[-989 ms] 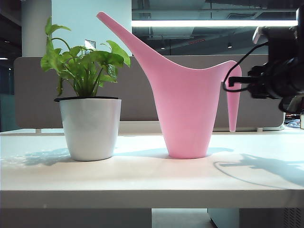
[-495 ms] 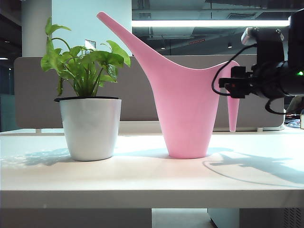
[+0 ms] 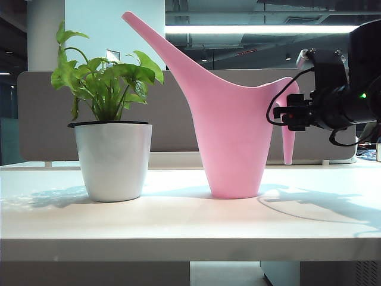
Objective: Pick up the watering can from the table, water the potted plant, and put the can back.
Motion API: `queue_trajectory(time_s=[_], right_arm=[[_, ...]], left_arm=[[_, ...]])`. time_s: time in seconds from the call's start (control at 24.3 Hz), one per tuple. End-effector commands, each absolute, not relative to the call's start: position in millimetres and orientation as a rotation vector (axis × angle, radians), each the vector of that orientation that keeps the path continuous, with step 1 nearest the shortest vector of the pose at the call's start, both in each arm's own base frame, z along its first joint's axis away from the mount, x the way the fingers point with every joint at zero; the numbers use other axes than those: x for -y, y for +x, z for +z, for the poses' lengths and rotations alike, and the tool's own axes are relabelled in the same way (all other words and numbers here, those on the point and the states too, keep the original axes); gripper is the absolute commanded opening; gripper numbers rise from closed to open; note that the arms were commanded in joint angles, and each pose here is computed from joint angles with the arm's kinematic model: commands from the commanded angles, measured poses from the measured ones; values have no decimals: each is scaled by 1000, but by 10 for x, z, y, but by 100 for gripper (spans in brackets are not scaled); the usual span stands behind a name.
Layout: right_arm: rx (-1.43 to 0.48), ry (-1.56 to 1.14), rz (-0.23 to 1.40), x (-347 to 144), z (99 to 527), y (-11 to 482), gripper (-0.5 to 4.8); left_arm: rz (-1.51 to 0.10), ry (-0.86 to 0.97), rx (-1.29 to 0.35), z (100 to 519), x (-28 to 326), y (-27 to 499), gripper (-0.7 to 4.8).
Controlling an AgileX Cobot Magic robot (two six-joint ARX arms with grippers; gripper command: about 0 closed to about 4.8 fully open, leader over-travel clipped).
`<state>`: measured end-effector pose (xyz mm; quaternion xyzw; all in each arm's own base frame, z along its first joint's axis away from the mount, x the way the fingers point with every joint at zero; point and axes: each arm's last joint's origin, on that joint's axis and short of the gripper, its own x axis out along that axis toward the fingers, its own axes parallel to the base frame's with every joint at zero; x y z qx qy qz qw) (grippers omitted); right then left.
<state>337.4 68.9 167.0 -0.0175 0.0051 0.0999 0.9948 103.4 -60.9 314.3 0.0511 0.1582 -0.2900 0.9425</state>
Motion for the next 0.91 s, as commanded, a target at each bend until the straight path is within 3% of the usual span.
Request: queue_trajectory(time_s=[0.04,0.45,0.91], right_arm=[[11,-34,195,-664,1695,3415,221],[57,-33,317,-683,1825,3532,221],[-33,-31,421,-748,1805,3723,221]], left_arm=[[-596,101,-307,3164,610,1034,3],[-596,101,-307,3164,610,1034,3],[-596,101,-306,3165,610,1034,3]])
